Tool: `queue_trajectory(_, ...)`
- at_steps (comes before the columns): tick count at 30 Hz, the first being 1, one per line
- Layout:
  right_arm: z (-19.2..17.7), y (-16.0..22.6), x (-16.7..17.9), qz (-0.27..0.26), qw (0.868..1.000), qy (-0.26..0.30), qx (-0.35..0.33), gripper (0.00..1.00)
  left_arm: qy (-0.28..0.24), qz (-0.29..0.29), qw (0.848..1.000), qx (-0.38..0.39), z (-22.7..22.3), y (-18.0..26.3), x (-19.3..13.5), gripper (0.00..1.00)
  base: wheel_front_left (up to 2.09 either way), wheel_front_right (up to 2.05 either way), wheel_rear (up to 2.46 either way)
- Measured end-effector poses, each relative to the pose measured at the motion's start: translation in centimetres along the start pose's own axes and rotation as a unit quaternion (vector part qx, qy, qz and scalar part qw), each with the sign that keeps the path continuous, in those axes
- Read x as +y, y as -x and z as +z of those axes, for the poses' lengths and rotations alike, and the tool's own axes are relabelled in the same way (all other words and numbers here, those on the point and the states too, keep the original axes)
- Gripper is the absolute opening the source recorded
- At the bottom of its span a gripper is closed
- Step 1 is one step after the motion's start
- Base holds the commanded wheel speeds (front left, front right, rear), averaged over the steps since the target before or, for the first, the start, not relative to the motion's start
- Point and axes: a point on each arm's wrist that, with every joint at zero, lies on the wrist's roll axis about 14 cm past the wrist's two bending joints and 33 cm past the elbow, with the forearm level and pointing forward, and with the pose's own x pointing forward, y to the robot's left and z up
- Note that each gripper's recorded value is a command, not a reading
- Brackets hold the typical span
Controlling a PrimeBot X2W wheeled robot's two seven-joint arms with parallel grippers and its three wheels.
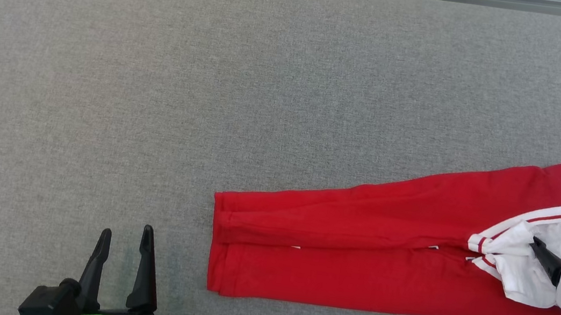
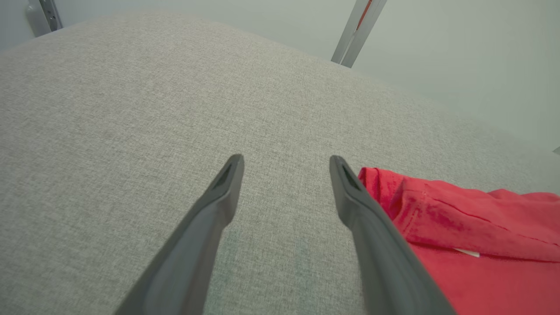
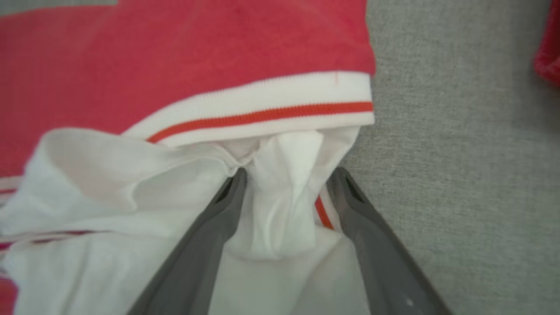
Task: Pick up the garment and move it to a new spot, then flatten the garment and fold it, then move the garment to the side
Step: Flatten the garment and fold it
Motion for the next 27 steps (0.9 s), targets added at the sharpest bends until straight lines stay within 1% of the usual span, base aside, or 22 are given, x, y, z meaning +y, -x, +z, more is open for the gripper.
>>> queue_trajectory(1, 0.1, 0.0, 0.2, 0.005, 1.0, -0.002, -0.001, 0.48, 0.0, 0.0, 1.0, 0.0, 0.0, 0.0, 0.0, 1.0, 0.0, 0.0, 0.0)
queue_trajectory(2, 0.2, 0.0, 0.4, 0.009, 1.0, -0.008, -0.002, 0.0, 0.0, 0.0, 1.0, 0.0, 0.0, 0.0, 0.0, 1.0, 0.0, 0.0, 0.0)
queue_trajectory(6, 1.2, -0.2, 0.9, 0.022, 0.997, -0.063, -0.036, 0.0, -0.003, -0.002, 1.0, -0.002, 0.1, -0.1, 0.0, 1.0, 0.0, 0.0, 0.0)
queue_trajectory(9, 2.0, 0.2, -0.2, 0.011, 0.994, -0.089, -0.054, 0.0, -0.003, -0.003, 1.0, -0.005, 0.3, -0.1, -0.1, 1.0, 0.0, 0.0, 0.0)
queue_trajectory(11, 2.8, 0.7, -1.6, -0.004, 0.992, -0.108, -0.071, 0.0, -0.002, -0.005, 1.0, -0.008, 0.5, 0.0, -0.2, 1.0, 0.0, 0.0, 0.0)
queue_trajectory(16, 5.0, 3.7, -7.9, -0.076, 0.98, -0.141, -0.12, 0.0, 0.0, -0.003, 1.0, -0.013, 0.8, 0.2, -0.1, 1.0, 0.0, 0.0, 0.0)
queue_trajectory(17, 5.4, 4.4, -8.9, -0.087, 0.978, -0.143, -0.128, 0.0, 0.002, 0.0, 1.0, -0.013, 0.8, 0.3, 0.1, 1.0, 0.0, 0.0, 0.0)
queue_trajectory(20, 6.5, 6.0, -10.4, -0.103, 0.974, -0.138, -0.145, 0.0, 0.004, 0.002, 1.0, -0.014, 0.8, 0.5, 0.2, 1.0, 0.0, 0.0, 0.0)
queue_trajectory(22, 7.3, 6.5, -9.9, -0.093, 0.976, -0.123, -0.153, 0.0, 0.006, 0.002, 1.0, -0.014, 0.8, 0.6, 0.2, 1.0, 0.0, 0.0, 0.0)
queue_trajectory(24, 8.0, 6.6, -8.3, -0.069, 0.979, -0.107, -0.159, 0.0, 0.01, 0.002, 1.0, -0.013, 0.8, 0.7, 0.2, 1.0, 0.0, 0.0, 0.0)
queue_trajectory(27, 8.4, 6.3, -4.5, -0.014, 0.983, -0.084, -0.162, 0.0, 0.012, -0.001, 1.0, -0.014, 0.8, 0.7, 0.0, 1.0, 0.0, 0.0, 0.0)
